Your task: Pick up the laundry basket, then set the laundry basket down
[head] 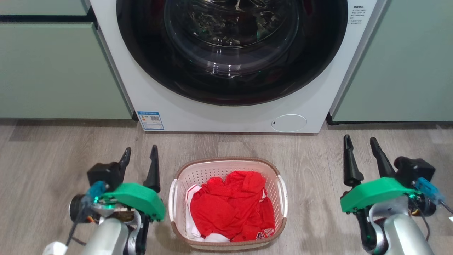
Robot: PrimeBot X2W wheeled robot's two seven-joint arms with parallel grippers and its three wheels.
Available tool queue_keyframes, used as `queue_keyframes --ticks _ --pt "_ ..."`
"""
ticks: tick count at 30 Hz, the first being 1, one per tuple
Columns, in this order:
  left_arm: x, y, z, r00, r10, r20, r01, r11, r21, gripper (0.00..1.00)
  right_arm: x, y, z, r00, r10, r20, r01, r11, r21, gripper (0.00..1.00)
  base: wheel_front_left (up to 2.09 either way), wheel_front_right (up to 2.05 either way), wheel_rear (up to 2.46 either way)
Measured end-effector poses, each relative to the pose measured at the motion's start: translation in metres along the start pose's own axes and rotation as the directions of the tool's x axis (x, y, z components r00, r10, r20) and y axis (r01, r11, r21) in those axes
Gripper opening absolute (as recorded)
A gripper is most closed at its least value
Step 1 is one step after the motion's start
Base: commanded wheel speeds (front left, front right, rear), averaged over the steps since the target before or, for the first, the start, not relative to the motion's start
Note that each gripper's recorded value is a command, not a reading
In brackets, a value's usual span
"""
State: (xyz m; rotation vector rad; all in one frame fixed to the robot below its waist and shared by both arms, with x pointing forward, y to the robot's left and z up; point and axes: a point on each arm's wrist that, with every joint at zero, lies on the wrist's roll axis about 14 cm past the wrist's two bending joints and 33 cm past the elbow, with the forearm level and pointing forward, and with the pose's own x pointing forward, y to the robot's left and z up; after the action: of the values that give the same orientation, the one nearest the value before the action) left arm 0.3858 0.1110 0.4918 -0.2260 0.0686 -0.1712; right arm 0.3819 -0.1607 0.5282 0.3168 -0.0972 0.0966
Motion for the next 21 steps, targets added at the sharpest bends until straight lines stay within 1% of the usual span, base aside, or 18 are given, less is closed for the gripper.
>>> queue_keyframes --ticks 5,7,11,14,17,21 --pt "-0.001 -0.018 -0.006 0.997 -0.076 -0.005 0.077 0.992 0.103 1.00 0.002 0.003 0.003 1.000 0.016 0.009 -0.015 0.998 -0.056 1.00 0.00 0.00 0.00" --pt "0.001 -0.022 0.002 0.996 -0.089 0.025 0.085 0.987 0.137 1.00 0.002 0.004 0.003 1.000 0.021 0.013 -0.020 0.997 -0.073 1.00 0.00 0.00 0.00" --pt "0.009 -0.028 0.037 0.985 -0.101 0.142 0.072 0.979 0.192 1.00 0.005 0.012 0.010 0.998 0.052 0.039 -0.048 0.993 -0.105 1.00 0.00 0.00 0.00" --pt "0.010 -0.030 0.064 0.969 -0.092 0.230 0.049 0.981 0.186 1.00 0.008 0.018 0.024 0.994 0.075 0.085 -0.063 0.989 -0.137 1.00 0.00 0.00 0.00" --pt "0.007 -0.033 0.098 0.936 -0.085 0.342 0.024 0.984 0.177 1.00 0.009 0.024 0.044 0.984 0.094 0.151 -0.072 0.987 -0.146 1.00 0.00 0.00 0.00" --pt "0.000 -0.038 0.127 0.894 -0.103 0.436 0.006 0.976 0.219 1.00 0.009 0.030 0.074 0.962 0.119 0.247 -0.078 0.983 -0.167 1.00 0.00 0.00 0.00"
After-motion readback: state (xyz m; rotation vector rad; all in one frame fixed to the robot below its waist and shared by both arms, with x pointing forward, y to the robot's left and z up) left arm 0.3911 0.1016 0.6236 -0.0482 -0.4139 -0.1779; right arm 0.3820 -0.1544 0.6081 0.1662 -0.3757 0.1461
